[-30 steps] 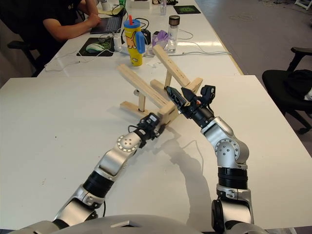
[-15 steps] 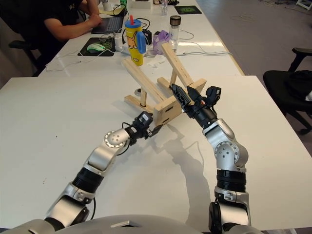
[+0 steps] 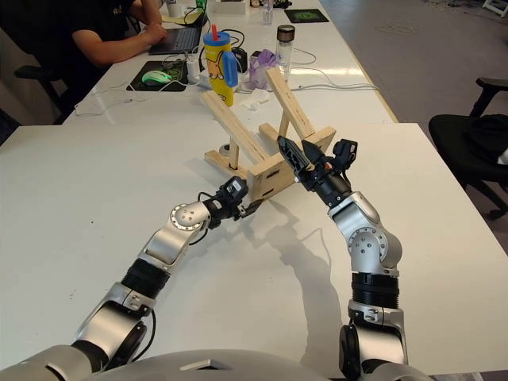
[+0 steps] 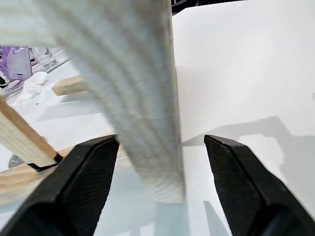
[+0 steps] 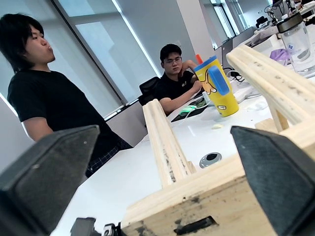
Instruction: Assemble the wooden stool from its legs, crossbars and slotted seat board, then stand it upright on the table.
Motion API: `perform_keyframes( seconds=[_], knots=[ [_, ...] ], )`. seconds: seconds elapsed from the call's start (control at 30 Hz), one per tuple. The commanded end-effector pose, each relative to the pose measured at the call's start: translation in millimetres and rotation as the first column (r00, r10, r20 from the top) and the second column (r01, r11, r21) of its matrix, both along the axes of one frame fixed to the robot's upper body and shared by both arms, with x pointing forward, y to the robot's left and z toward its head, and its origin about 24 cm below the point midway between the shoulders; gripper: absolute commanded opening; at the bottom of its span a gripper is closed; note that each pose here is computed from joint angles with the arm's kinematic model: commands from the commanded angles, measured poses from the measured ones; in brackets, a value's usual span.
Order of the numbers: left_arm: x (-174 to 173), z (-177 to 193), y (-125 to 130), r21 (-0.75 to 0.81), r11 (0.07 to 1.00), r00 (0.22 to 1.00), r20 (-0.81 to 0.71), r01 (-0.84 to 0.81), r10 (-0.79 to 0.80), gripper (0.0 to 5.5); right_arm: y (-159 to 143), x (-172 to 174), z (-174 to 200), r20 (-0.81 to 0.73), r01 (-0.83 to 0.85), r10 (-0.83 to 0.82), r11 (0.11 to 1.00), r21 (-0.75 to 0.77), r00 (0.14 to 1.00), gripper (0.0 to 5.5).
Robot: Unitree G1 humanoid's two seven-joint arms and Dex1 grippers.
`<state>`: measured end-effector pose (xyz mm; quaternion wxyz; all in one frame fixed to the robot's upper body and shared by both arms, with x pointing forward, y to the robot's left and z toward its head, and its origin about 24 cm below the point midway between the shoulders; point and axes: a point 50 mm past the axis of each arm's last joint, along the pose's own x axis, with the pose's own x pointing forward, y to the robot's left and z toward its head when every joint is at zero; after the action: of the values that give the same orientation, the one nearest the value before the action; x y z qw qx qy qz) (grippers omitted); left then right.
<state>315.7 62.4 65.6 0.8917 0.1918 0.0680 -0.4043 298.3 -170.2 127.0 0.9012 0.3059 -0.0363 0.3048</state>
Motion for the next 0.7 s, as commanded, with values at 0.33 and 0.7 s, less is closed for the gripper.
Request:
perform_keyframes(
  seconds=[0.33,0.7],
  knots=[
    [5,0,-7,-0.064,0.997,0.998,-0.053,0.030,-0.034,2.03,3,4,-1,0.002,0.004,-0.004,1.000,-0.024,1.000,4.99],
    [15,16,4,-0.353,0.932,0.985,-0.170,-0.082,0.022,1.31,-19,12,22,0.034,0.125,-0.134,0.972,0.197,0.990,4.99]
  ],
)
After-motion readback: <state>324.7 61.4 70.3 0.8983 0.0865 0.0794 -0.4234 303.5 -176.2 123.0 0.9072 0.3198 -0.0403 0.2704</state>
